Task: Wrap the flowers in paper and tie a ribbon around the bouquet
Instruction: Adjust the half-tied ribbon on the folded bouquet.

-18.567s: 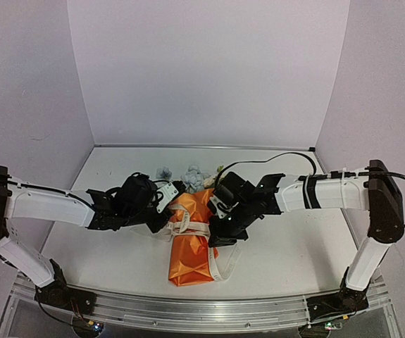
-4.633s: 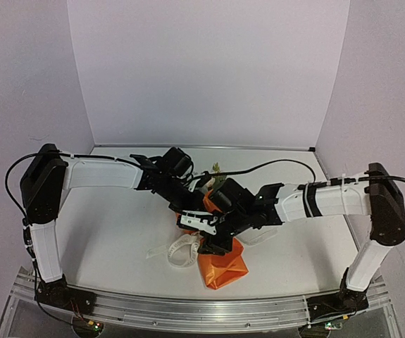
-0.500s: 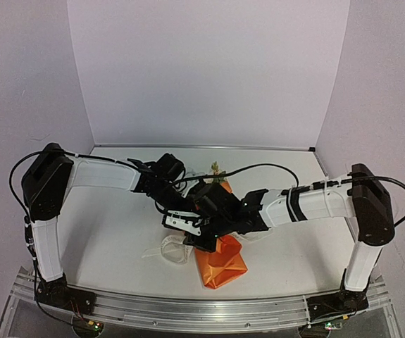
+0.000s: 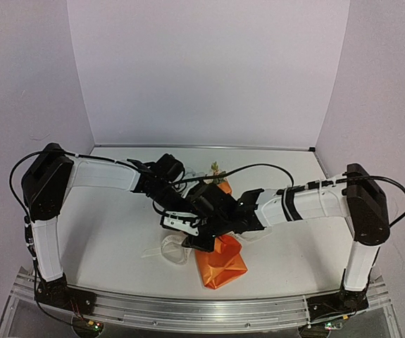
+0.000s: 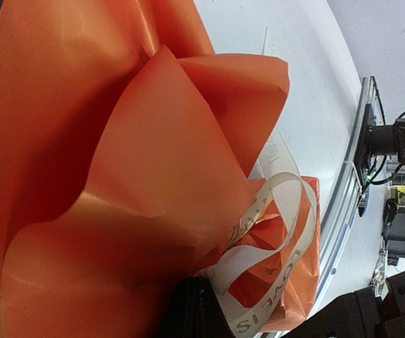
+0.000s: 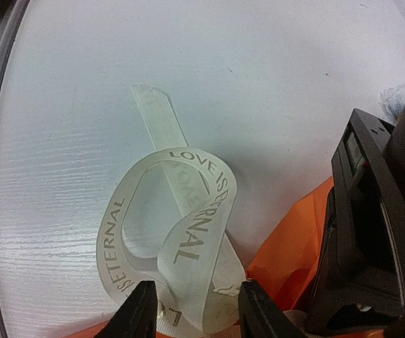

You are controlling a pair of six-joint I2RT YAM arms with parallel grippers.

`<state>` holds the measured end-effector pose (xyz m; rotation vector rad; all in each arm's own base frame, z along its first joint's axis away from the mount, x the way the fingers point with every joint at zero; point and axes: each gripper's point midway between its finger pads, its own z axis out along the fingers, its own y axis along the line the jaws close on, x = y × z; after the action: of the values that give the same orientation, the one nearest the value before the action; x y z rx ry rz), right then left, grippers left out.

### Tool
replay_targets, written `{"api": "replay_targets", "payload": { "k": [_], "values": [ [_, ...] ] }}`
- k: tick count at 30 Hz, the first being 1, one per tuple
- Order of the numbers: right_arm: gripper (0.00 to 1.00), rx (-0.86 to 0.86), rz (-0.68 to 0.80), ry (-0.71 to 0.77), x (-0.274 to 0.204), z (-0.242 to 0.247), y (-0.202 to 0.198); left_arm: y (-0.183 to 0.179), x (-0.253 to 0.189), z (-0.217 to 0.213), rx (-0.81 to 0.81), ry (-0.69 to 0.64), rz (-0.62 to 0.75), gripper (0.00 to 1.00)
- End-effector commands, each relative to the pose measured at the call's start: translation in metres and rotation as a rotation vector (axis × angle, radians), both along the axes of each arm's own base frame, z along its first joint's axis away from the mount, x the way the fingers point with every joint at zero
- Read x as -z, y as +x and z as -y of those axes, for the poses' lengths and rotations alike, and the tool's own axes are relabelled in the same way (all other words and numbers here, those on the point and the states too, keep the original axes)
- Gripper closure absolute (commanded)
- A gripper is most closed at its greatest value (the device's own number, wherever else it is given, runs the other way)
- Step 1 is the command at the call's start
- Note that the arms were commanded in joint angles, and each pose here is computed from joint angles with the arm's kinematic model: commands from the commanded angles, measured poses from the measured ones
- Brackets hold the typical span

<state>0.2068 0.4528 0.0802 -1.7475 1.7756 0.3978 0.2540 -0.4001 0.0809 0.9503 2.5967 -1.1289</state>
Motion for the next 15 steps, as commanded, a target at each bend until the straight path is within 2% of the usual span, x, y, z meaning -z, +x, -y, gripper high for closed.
{"api": "replay_targets", "payload": {
  "k": [1,4,8,15],
  "values": [
    [0.66,0.012,0.027,0.025,-0.007,-0.012,0.007,-0.002,-0.022,0.002,0.030,-0.040,0.032,1.00],
    [0.77,0.013,0.023,0.020,-0.004,-0.010,0.006,-0.003,-0.022,0.001,0.032,-0.042,0.032,1.00],
    [1.00,0.022,0.028,0.019,-0.007,-0.004,0.005,-0.002,-0.022,0.000,0.032,-0.039,0.038,1.00],
    [1.00,0.099,0.097,0.057,-0.029,0.012,0.014,0.002,-0.011,-0.009,0.020,-0.016,0.031,1.00]
  ]
}}
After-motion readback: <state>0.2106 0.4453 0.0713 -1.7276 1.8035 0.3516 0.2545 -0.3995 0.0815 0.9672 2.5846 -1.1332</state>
